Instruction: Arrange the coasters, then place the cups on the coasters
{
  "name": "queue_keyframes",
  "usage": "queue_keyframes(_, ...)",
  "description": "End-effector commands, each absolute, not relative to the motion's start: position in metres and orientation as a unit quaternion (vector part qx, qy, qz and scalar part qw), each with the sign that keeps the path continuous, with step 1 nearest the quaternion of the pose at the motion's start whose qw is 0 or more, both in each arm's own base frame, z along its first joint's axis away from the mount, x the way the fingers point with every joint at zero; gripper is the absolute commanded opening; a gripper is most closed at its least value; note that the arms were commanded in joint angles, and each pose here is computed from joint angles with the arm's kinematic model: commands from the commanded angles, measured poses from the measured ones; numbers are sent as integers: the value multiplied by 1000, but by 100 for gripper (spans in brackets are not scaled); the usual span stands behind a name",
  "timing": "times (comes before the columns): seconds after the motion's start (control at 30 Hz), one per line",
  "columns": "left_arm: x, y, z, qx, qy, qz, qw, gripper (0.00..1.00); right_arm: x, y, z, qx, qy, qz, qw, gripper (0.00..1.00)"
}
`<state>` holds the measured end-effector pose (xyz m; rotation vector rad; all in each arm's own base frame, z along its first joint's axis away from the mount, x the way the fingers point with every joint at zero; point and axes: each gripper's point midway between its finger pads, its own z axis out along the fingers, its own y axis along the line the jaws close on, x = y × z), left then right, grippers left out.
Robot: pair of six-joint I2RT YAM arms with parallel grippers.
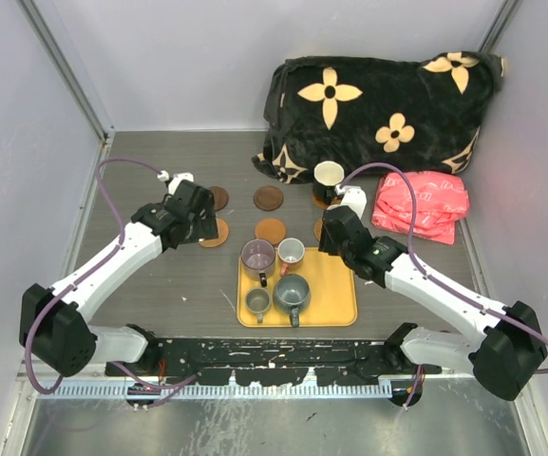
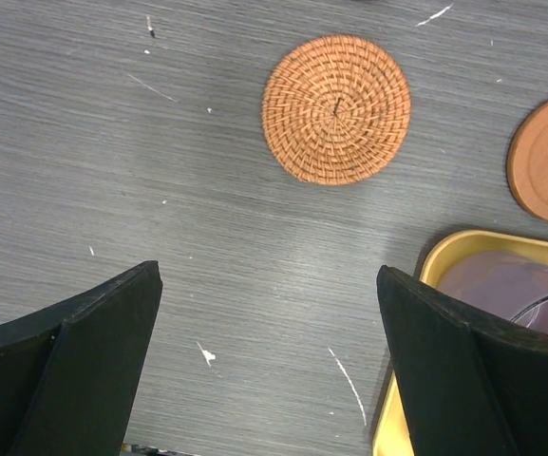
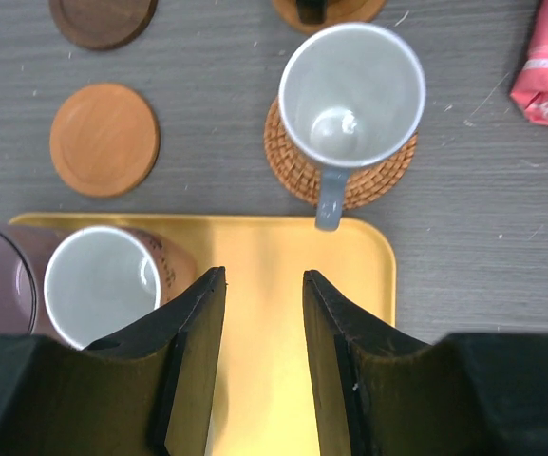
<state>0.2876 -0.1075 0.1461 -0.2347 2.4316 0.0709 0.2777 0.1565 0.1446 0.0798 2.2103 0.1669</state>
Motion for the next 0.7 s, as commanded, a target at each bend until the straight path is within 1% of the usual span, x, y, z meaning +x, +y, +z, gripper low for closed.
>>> queue_keyframes(0.0,292,-118,154,-83,933,0,350,99,271,170,162,31,889,98,446,44)
queue_keyframes(0.1,288,-121,152,-78,936,-11,344,100,270,173,162,30,889,102,446,44)
queue_keyframes(0.2,284,-127,148,-74,940,-26,332,99,270,173,163,28,888,102,447,45)
queue_keyframes(0.3,276,-133,158,-69,936,-45,343,99,271,173,164,29,886,102,451,47)
queue_keyframes(0.33,274,-134,159,-67,936,-47,343,99,272,173,166,30,885,102,453,48)
queue_keyframes(0.4,270,-136,160,-64,935,-49,345,99,273,173,168,29,884,103,455,54)
queue_keyframes(0.5,264,-138,160,-64,935,-48,345,100,274,175,171,25,882,106,458,55)
queue_keyframes(0.67,254,-147,159,-56,937,-50,342,98,276,177,174,17,880,106,462,61)
